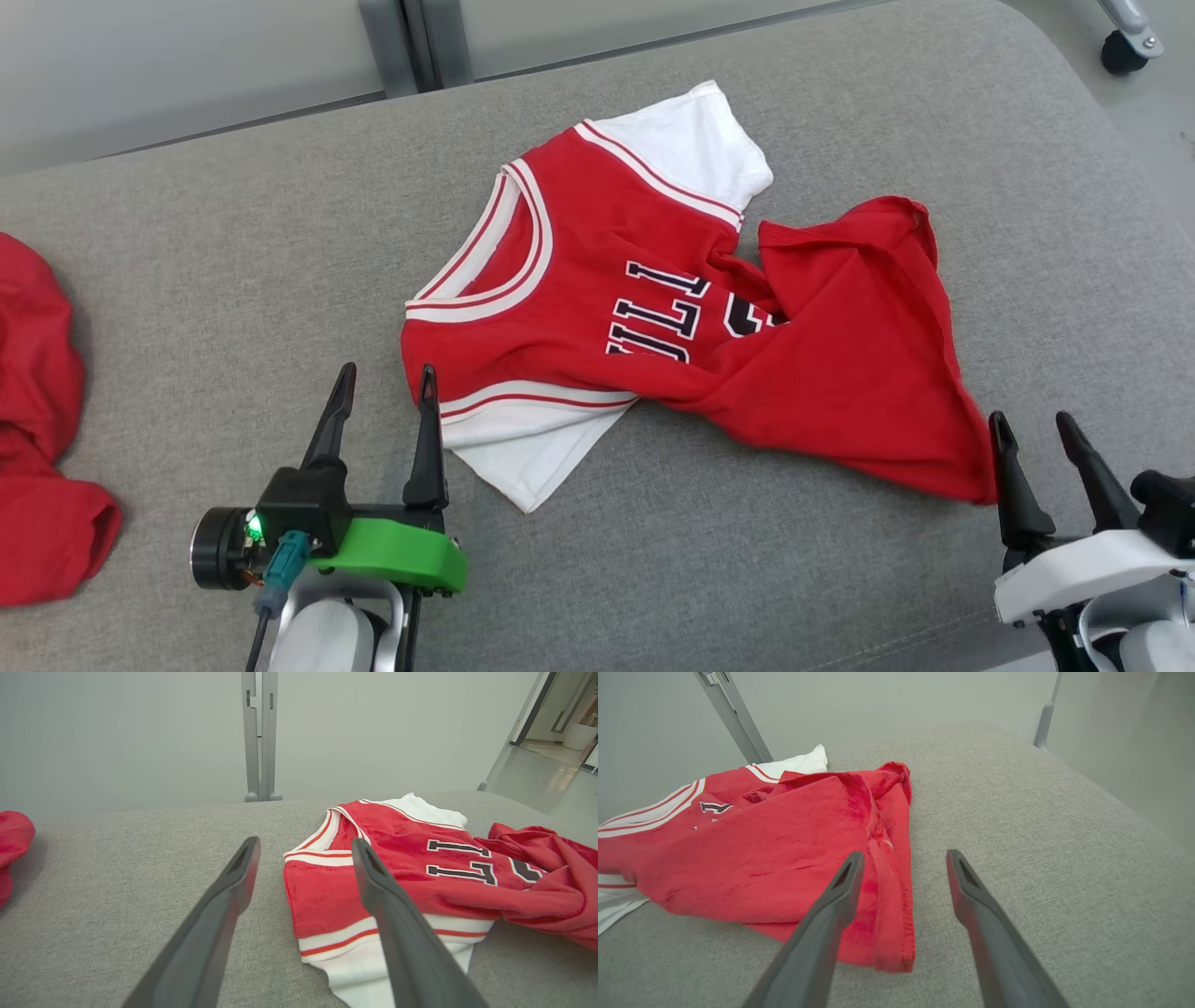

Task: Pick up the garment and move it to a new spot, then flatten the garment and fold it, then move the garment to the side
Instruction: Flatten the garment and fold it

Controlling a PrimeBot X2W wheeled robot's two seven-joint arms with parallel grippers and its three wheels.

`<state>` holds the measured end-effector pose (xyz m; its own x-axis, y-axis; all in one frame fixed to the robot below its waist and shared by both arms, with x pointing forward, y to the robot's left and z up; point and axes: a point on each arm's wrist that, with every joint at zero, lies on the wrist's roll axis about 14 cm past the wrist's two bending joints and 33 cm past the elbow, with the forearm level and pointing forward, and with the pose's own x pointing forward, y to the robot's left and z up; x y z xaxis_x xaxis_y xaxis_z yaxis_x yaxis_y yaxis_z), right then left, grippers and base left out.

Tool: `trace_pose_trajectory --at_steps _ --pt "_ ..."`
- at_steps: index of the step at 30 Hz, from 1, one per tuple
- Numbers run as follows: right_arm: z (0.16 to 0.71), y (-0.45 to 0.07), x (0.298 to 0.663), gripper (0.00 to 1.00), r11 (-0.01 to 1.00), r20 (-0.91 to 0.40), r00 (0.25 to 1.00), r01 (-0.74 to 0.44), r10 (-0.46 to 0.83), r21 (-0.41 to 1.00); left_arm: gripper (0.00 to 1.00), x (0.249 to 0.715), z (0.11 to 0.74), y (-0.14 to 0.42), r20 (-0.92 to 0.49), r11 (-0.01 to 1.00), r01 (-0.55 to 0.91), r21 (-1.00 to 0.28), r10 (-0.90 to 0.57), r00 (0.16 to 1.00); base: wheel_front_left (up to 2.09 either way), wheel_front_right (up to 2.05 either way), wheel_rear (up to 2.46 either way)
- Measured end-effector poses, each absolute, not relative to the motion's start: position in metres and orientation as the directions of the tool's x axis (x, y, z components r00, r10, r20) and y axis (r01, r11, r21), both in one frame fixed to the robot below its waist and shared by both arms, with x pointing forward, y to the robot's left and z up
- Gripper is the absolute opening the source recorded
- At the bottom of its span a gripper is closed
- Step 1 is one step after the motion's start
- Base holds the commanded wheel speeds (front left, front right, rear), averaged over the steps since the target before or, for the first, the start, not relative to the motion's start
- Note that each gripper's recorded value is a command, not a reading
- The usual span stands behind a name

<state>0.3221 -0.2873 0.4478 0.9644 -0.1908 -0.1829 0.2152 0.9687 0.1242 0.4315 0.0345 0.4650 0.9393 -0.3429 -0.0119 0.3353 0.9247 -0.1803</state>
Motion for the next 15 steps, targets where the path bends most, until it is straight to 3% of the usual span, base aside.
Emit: trace_pose_trajectory --at_steps 7,15 --pt "0.488 -0.28 0.35 1.0 0.983 -0.002 0.987 0.161 -0.162 0.084 1.0 0.427 0.469 0.038 -0.006 0.925 0.333 -0.183 -0.34 0.941 0.0 0.0 0.0" --pt "0.504 -0.248 0.372 1.0 0.996 0.069 0.995 0.069 -0.074 0.064 1.0 0.409 0.462 0.036 -0.036 0.911 0.343 -0.229 -0.36 0.932 0.0 0.0 0.0"
